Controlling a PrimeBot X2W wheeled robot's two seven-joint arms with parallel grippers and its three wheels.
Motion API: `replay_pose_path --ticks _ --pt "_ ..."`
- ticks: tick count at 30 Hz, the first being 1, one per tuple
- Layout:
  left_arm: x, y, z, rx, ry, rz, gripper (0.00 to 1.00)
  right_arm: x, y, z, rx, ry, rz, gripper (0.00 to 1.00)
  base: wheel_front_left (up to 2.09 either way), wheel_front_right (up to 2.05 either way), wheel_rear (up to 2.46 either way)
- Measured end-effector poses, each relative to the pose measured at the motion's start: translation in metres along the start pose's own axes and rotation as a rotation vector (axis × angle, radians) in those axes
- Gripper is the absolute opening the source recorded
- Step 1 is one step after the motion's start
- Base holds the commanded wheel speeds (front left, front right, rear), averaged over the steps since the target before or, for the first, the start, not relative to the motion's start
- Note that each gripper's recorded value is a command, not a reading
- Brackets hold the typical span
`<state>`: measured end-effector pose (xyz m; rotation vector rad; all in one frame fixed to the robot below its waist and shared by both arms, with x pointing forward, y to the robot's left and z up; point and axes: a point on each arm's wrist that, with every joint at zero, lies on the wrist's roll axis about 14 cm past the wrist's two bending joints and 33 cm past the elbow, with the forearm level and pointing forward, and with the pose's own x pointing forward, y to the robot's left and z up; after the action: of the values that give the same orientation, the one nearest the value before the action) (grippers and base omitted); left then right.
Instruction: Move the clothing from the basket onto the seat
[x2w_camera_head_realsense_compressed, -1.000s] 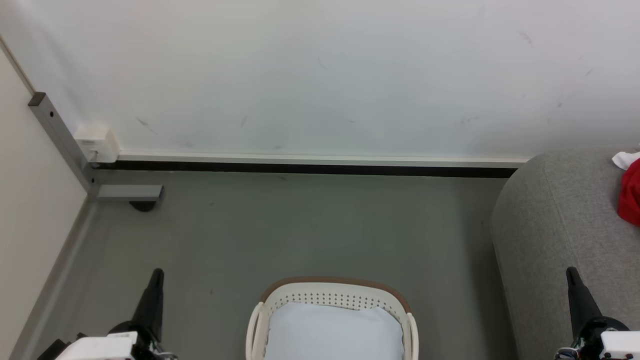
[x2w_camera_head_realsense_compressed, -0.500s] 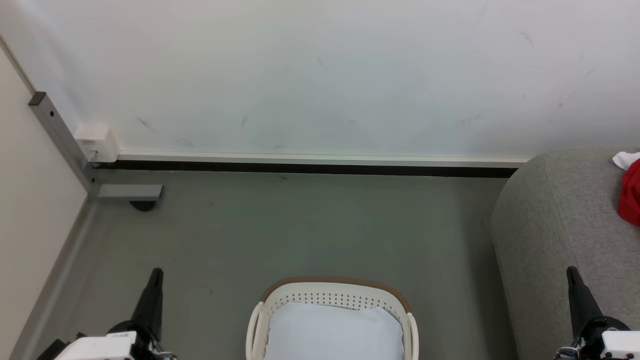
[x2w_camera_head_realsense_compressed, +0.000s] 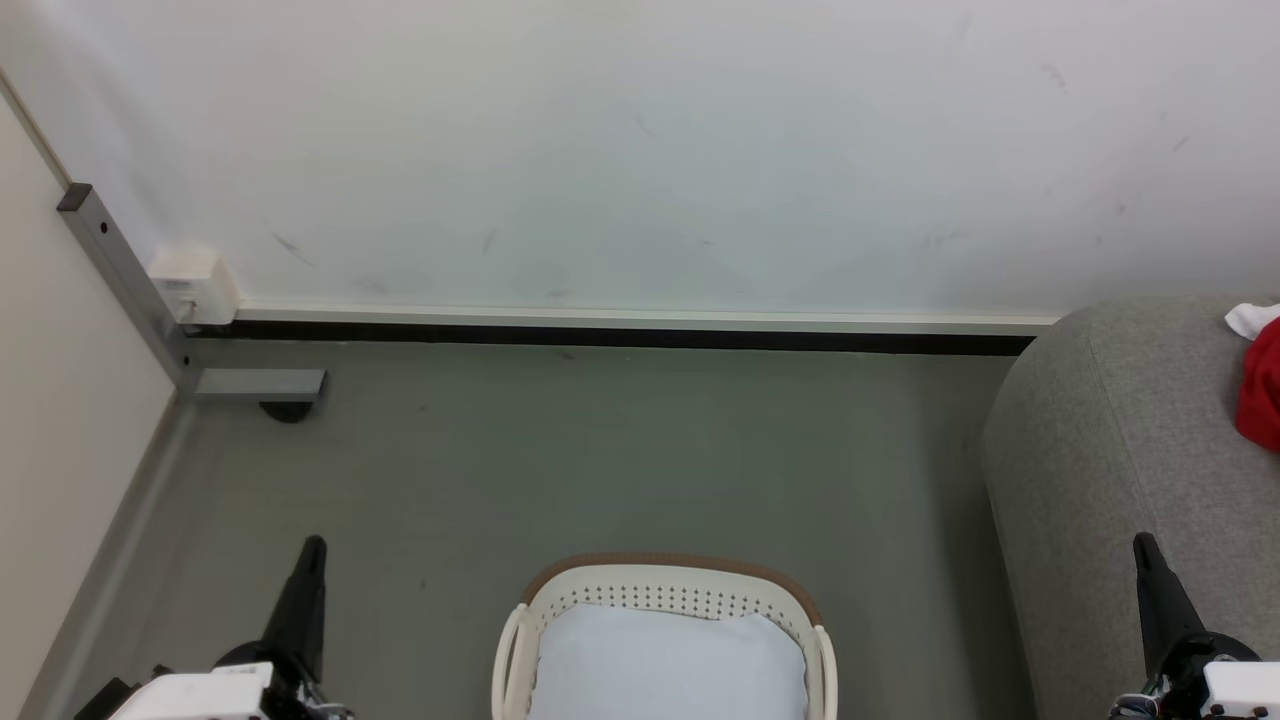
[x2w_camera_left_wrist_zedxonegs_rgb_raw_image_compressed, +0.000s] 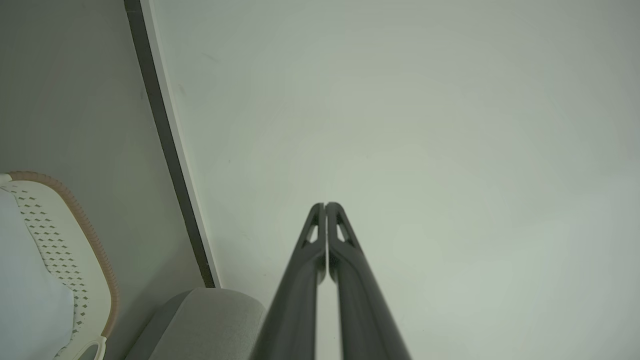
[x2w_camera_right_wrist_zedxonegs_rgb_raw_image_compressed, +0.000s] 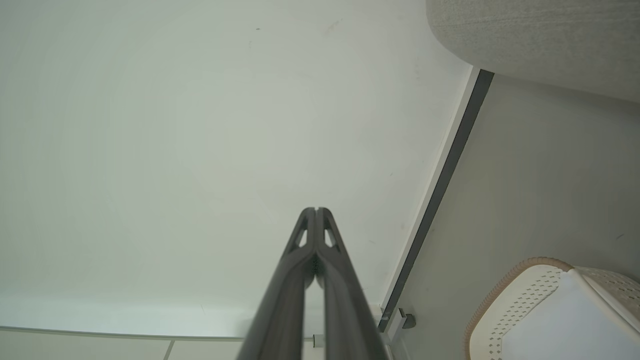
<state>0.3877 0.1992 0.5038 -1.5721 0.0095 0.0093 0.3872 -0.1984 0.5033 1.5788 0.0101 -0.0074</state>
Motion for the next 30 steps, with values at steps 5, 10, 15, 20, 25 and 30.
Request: replay_pose_path --ticks 5,10,15,20,25,30 --pt "0.0000 0.0000 0.0000 0.000 0.000 0.000 0.00 0.0000 0.0001 0.0000 0.000 0.000 0.000 0.00 0.00 0.00 0.00" --pt "0.0000 -0.0001 0.0000 0.000 0.000 0.000 0.00 0.0000 0.0001 0.0000 0.000 0.000 0.000 0.00 0.00 0.00 0.00" --pt "0.0000 -0.0001 0.0000 0.000 0.000 0.000 0.00 0.0000 0.0001 0.0000 0.000 0.000 0.000 0.00 0.00 0.00 0.00" --pt "0.0000 -0.0001 0.0000 0.000 0.000 0.000 0.00 0.0000 0.0001 0.0000 0.000 0.000 0.000 0.00 0.00 0.00 0.00" --pt "0.0000 -0.0001 0.0000 0.000 0.000 0.000 0.00 0.0000 0.0001 0.0000 0.000 0.000 0.000 0.00 0.00 0.00 0.00" --pt "0.0000 -0.0001 0.0000 0.000 0.000 0.000 0.00 0.0000 0.0001 0.0000 0.000 0.000 0.000 0.00 0.00 0.00 0.00"
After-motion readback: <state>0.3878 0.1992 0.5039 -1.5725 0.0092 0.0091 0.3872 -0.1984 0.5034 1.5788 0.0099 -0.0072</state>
